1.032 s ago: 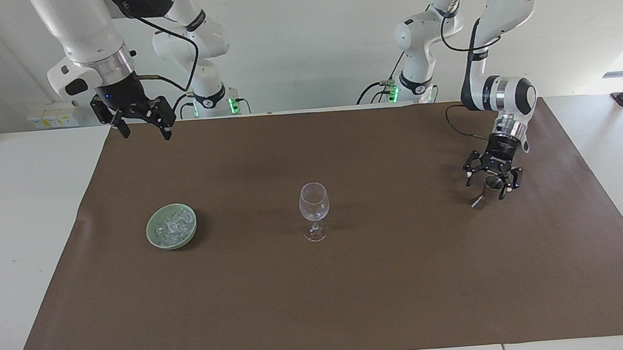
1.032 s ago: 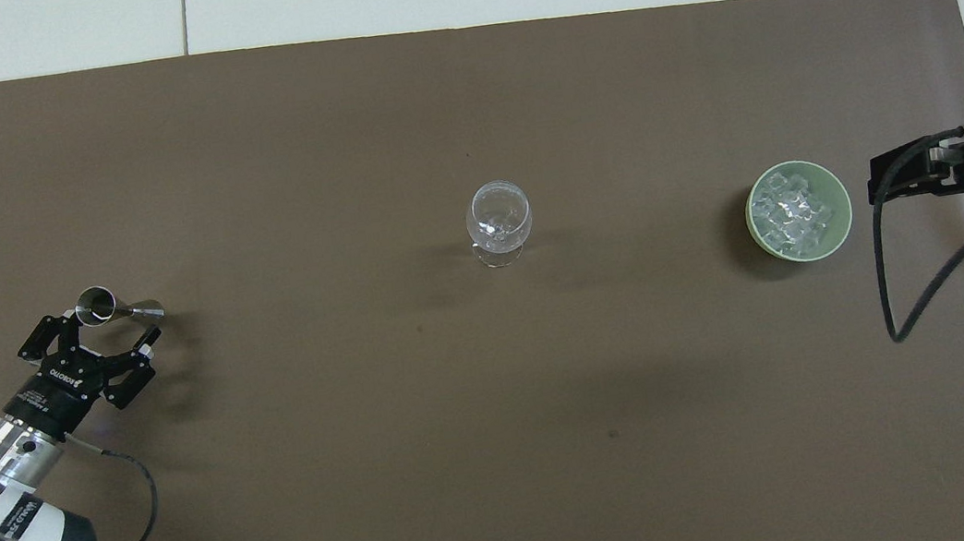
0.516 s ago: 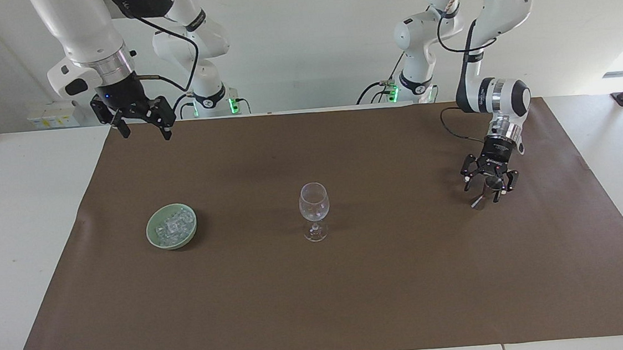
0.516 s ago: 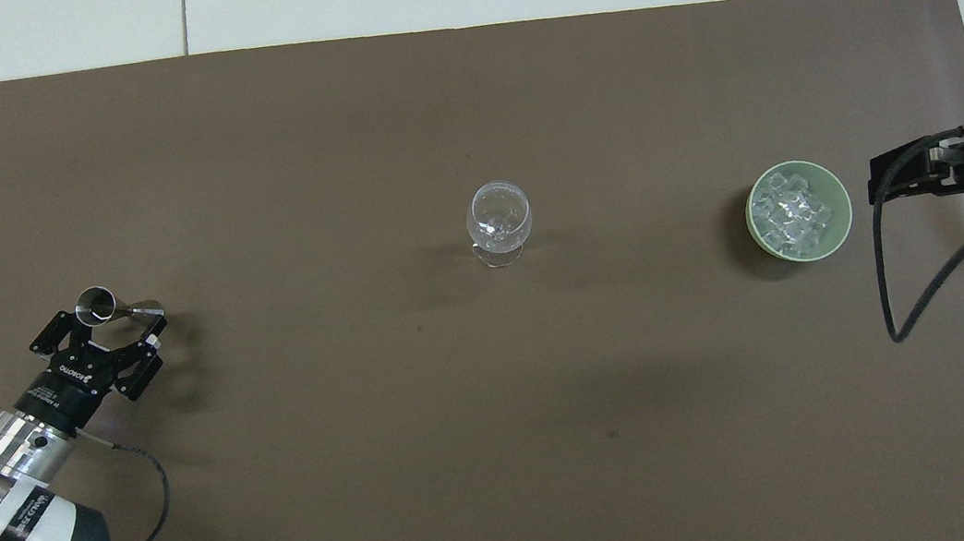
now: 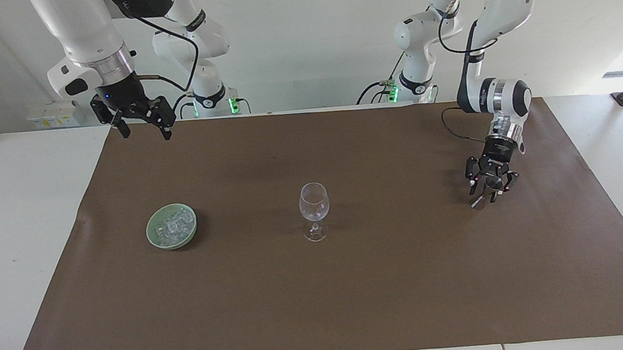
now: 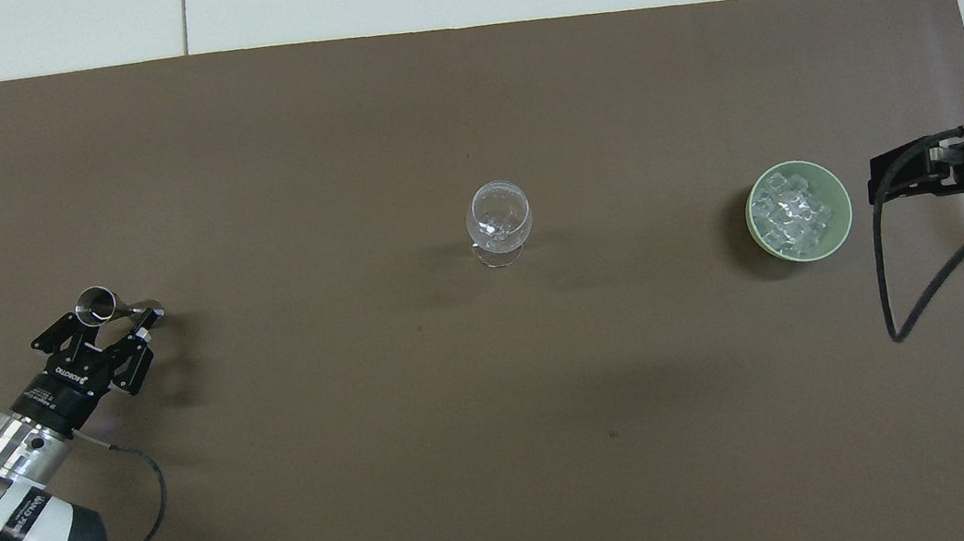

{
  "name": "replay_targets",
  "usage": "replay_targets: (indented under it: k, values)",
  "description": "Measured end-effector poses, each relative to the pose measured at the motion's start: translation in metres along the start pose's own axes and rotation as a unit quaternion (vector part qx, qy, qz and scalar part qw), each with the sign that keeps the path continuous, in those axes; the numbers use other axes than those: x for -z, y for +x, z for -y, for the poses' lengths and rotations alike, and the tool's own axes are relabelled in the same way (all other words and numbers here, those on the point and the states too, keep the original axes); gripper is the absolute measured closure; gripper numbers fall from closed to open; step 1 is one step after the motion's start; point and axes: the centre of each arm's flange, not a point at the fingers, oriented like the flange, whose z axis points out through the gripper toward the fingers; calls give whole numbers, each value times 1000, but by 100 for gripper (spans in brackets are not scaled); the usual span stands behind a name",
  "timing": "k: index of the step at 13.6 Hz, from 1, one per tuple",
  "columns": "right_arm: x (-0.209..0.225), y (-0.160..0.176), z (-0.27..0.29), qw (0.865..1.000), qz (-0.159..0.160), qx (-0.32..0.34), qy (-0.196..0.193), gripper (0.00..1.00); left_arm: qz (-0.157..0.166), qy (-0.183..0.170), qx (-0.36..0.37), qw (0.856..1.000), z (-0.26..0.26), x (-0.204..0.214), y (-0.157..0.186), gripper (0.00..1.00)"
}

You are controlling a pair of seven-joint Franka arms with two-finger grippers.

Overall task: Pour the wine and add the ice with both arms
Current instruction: 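Close the left gripper around the silver jigger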

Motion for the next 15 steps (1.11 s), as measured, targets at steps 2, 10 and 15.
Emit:
replay_targets:
  k: [2, 10, 15]
  values:
    - [0, 0, 0, 1000, 0, 0, 0, 0, 0, 0, 0, 1000, 0, 0, 0, 49]
    - [0, 0, 0, 1000, 0, 0, 0, 0, 3, -2, -2, 1000, -3, -1, -4, 79]
    - [0, 0, 0, 1000, 0, 0, 0, 0, 18, -4, -12, 1000, -12, -8, -23, 79]
